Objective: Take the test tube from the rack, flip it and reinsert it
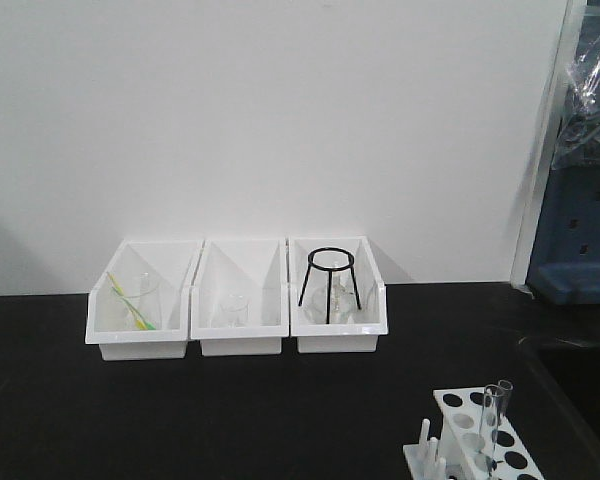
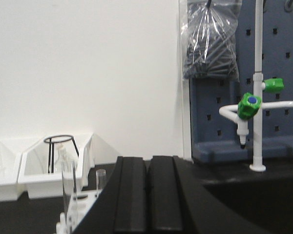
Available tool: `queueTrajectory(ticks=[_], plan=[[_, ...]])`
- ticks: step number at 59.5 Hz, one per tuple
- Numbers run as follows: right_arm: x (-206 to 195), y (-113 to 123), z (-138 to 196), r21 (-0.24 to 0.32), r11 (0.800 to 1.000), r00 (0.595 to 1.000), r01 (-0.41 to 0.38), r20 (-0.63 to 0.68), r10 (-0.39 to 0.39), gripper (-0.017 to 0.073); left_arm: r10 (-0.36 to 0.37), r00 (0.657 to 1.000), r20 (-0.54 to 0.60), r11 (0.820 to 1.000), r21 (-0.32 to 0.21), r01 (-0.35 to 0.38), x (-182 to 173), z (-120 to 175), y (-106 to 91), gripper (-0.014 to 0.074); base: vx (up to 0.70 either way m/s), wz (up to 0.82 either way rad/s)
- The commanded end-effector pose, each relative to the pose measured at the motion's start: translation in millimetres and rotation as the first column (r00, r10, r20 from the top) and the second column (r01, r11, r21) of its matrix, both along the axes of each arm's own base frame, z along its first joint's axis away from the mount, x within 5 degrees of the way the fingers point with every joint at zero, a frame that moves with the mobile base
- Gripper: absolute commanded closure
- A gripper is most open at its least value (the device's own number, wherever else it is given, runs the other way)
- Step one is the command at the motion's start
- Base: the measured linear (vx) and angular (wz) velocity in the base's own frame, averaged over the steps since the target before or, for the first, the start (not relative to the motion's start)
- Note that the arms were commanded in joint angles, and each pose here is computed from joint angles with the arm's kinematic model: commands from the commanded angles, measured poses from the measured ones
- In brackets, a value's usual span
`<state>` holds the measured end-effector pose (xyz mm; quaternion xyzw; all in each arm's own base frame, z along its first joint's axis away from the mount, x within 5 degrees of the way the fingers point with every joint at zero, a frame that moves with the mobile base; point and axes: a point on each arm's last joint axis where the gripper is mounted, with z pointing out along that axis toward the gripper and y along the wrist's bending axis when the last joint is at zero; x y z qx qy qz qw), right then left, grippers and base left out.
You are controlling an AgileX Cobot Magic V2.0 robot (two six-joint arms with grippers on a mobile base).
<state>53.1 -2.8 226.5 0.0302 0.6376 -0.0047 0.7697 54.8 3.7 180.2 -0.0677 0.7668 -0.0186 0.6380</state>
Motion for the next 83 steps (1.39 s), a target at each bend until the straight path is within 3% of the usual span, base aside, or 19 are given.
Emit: queueTrajectory(ticks=[1, 8, 17, 31, 48, 56, 67, 75, 81, 83], plan=[[-12, 1, 52, -0.031, 0.999, 0.985, 0.013, 0.173, -0.008, 0.0571, -0.012, 0.996, 0.088, 1.000, 0.000, 0.012, 0, 7, -0.9, 0.0600, 0.00, 0.00], [-9, 0, 108, -0.084, 0.996, 0.985, 0.034, 0.169, -0.020, 0.0571, -0.012, 0.996, 0.088, 1.000, 0.000, 0.012, 0, 7, -0.9, 0.0600, 0.00, 0.00], [24, -2, 152, -0.092, 0.995, 0.997, 0.030, 0.072, -0.024, 0.0571, -0.012, 0.996, 0.088, 1.000, 0.000, 0.012, 0, 7, -0.9, 0.0600, 0.00, 0.00], [78, -5, 156, -0.071, 0.997, 0.998, 0.016, -0.063, -0.020, 0.0571, -0.012, 0.996, 0.088, 1.000, 0.000, 0.012, 0, 7, -0.9, 0.0600, 0.00, 0.00], [87, -6, 151, -0.087, 0.996, 0.995, 0.015, -0.100, -0.023, 0.0539, -0.012, 0.996, 0.088, 1.000, 0.000, 0.012, 0, 7, -0.9, 0.0600, 0.00, 0.00], [87, -6, 151, -0.108, 0.994, 0.994, 0.016, -0.102, -0.028, 0.0429, -0.012, 0.996, 0.088, 1.000, 0.000, 0.012, 0, 7, -0.9, 0.0600, 0.00, 0.00], [87, -6, 151, -0.142, 0.990, 0.994, 0.019, -0.102, -0.034, 0.0121, -0.012, 0.996, 0.088, 1.000, 0.000, 0.012, 0, 7, -0.9, 0.0600, 0.00, 0.00], [91, -6, 149, -0.129, 0.992, 0.993, 0.017, -0.113, -0.031, -0.0108, -0.012, 0.996, 0.088, 1.000, 0.000, 0.012, 0, 7, -0.9, 0.0600, 0.00, 0.00], [91, -5, 150, -0.103, 0.995, 0.994, 0.012, -0.107, -0.023, -0.0170, -0.012, 0.996, 0.088, 1.000, 0.000, 0.012, 0, 7, -0.9, 0.0600, 0.00, 0.00], [91, -5, 150, -0.058, 0.998, 0.995, 0.009, -0.104, -0.015, -0.0169, -0.012, 0.996, 0.088, 1.000, 0.000, 0.012, 0, 7, -0.9, 0.0600, 0.00, 0.00]])
